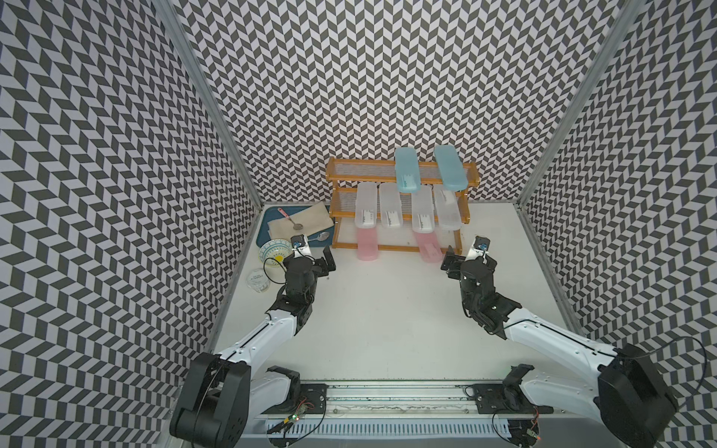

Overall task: Place the pencil cases on the shelf according to color
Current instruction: Reset both arms

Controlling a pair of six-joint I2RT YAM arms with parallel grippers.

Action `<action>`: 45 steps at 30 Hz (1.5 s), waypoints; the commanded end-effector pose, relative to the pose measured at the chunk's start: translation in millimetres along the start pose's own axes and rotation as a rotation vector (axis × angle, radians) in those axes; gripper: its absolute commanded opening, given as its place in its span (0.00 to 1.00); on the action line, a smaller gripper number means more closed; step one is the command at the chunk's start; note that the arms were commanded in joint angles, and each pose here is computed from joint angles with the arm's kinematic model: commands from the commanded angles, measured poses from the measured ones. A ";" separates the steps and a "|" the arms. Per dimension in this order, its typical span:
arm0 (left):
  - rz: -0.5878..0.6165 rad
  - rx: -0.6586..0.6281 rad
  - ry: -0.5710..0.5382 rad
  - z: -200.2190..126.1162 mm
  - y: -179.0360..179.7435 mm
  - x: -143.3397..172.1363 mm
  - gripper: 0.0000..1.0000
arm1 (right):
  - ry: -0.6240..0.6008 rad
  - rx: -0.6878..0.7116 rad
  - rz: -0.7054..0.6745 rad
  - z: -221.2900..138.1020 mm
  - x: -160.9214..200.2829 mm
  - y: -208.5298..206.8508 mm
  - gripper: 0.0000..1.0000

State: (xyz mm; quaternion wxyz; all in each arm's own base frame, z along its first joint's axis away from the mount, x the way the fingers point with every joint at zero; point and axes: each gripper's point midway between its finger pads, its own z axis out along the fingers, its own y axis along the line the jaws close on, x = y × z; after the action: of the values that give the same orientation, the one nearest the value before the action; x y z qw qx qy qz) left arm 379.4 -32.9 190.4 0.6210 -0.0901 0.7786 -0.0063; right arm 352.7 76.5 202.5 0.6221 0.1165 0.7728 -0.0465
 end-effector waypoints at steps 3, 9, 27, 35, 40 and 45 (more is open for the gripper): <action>0.034 -0.086 -0.098 14.4 27.1 -20.4 1.00 | -0.083 0.147 0.006 20.3 -14.6 -57.5 1.00; 0.107 -0.108 -0.122 21.8 48.3 6.2 1.00 | -0.127 0.209 -0.004 34.8 -5.3 -85.8 1.00; 0.153 0.138 -0.142 23.4 32.1 41.3 1.00 | -0.192 -0.026 -0.023 62.9 24.5 -84.3 0.99; 0.158 0.126 -0.154 21.3 31.8 40.0 1.00 | -0.179 -0.081 -0.034 58.0 32.5 -80.5 0.99; 0.157 0.128 -0.154 21.3 31.9 39.9 1.00 | -0.253 -0.082 -0.020 51.3 24.1 -82.2 0.99; 0.156 0.129 -0.151 21.5 32.2 40.5 1.00 | -0.207 -0.075 -0.024 55.5 30.1 -82.4 1.00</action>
State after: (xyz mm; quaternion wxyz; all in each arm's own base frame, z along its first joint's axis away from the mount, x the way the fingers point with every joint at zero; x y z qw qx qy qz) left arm 388.2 -2.0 136.0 0.6715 0.0037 0.7410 0.0013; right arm 378.2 -11.1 144.1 0.6898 0.0784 0.7187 -0.0387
